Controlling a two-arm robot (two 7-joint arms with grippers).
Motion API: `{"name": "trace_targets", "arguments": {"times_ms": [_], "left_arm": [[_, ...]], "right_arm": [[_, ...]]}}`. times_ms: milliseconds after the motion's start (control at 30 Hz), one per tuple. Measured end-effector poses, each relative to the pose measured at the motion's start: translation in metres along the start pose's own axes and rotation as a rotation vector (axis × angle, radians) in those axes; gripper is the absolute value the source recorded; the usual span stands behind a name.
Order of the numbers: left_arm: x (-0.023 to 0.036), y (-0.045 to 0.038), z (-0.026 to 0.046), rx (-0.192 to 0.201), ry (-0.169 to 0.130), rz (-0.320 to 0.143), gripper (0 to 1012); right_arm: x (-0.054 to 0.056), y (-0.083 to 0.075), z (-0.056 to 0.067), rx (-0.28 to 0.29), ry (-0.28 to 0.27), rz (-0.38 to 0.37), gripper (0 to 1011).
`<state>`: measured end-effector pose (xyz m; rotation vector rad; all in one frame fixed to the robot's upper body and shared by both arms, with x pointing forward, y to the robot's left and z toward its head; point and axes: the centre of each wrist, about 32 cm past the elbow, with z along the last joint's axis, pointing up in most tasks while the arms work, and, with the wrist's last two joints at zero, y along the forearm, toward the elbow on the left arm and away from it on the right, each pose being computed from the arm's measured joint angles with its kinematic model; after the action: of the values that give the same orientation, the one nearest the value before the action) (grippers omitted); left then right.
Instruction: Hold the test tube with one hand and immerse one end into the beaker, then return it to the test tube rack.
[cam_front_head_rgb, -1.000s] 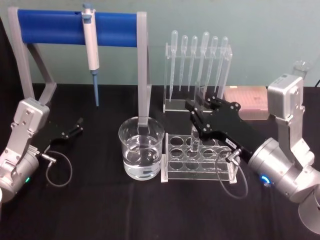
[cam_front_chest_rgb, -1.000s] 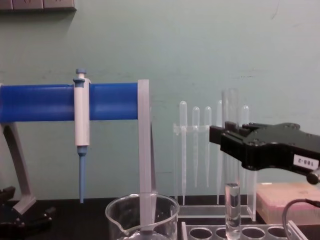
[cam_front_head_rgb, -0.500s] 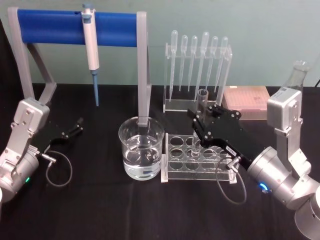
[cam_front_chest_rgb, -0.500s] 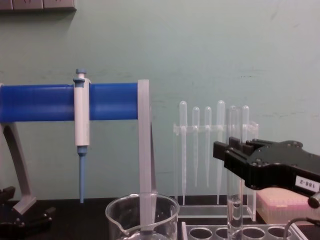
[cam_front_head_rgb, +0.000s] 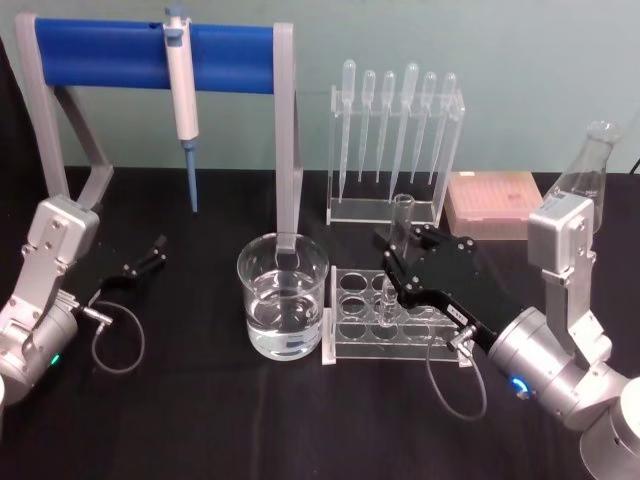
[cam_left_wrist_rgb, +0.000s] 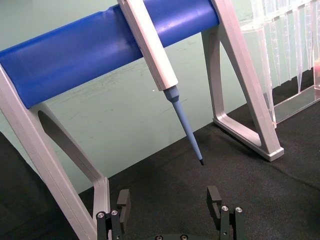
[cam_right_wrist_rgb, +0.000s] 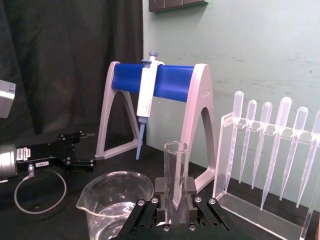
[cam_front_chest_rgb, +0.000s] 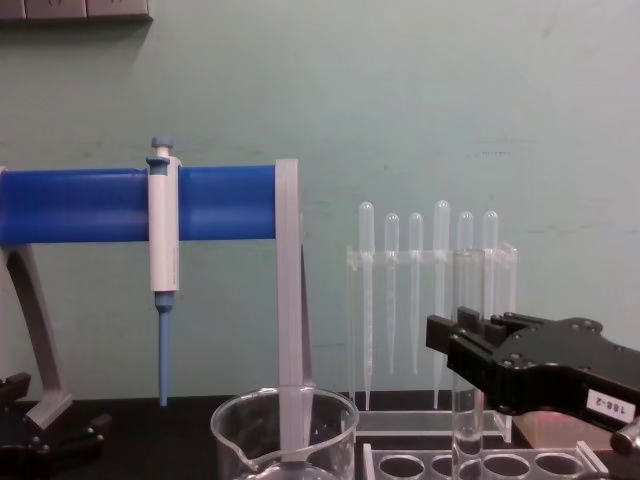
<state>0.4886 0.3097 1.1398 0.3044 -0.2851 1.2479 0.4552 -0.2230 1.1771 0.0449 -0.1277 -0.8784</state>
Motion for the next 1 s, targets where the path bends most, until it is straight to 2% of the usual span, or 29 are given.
{"name": "trace_targets", "arguments": {"times_ms": [667,1000], "left_arm": [[0.0000,0.0000,0.0000,0.000,0.000,0.000,1000],[0.0000,0.0000,0.0000,0.000,0.000,0.000,1000]], "right_arm": [[-0.001,0.000,-0.013,-0.032,0.009,0.003,225],[-0.001,0.001,-0.016,-0.056,0.007,0.015,225]]}}
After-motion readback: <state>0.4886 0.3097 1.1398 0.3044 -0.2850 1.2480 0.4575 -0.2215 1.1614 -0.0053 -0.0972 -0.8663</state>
